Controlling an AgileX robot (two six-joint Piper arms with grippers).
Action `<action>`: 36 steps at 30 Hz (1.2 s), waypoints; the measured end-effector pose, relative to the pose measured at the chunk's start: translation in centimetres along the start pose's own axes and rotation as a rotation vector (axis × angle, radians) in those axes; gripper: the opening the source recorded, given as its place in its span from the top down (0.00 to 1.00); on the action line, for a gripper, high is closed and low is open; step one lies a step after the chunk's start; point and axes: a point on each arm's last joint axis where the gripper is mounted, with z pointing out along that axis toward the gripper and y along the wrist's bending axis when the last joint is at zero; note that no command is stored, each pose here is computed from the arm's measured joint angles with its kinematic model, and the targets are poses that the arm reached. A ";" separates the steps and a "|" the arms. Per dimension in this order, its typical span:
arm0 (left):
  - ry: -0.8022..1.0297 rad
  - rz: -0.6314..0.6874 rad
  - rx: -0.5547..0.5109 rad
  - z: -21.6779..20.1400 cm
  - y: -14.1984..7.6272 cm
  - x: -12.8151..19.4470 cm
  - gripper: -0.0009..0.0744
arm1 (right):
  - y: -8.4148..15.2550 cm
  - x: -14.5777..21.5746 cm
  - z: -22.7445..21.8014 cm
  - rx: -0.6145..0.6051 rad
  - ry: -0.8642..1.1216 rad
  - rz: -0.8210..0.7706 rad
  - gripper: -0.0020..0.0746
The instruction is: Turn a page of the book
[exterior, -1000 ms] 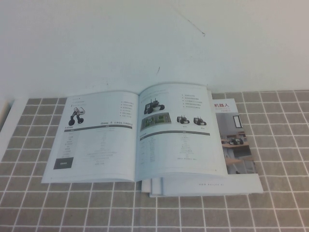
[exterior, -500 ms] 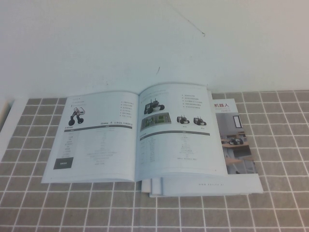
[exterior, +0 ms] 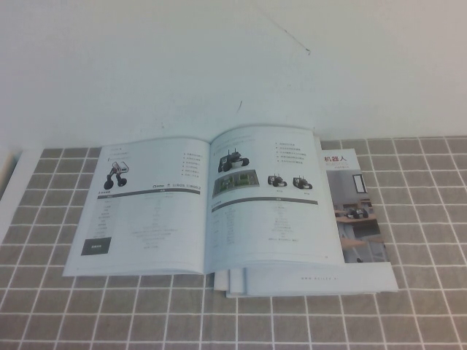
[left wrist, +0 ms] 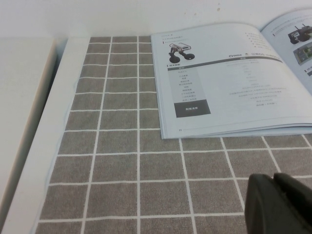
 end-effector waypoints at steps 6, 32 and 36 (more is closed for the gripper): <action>0.000 -0.002 0.000 0.0 0.0 0.0 0.99 | 0.0 0.0 0.0 -0.004 0.000 0.047 0.98; 0.000 -0.002 0.000 0.0 0.0 -0.1 0.99 | 0.3 0.0 0.0 -0.016 0.007 0.213 0.98; 0.000 -0.002 0.000 0.0 0.0 -0.1 0.99 | 0.0 0.1 0.0 0.027 0.012 0.233 0.98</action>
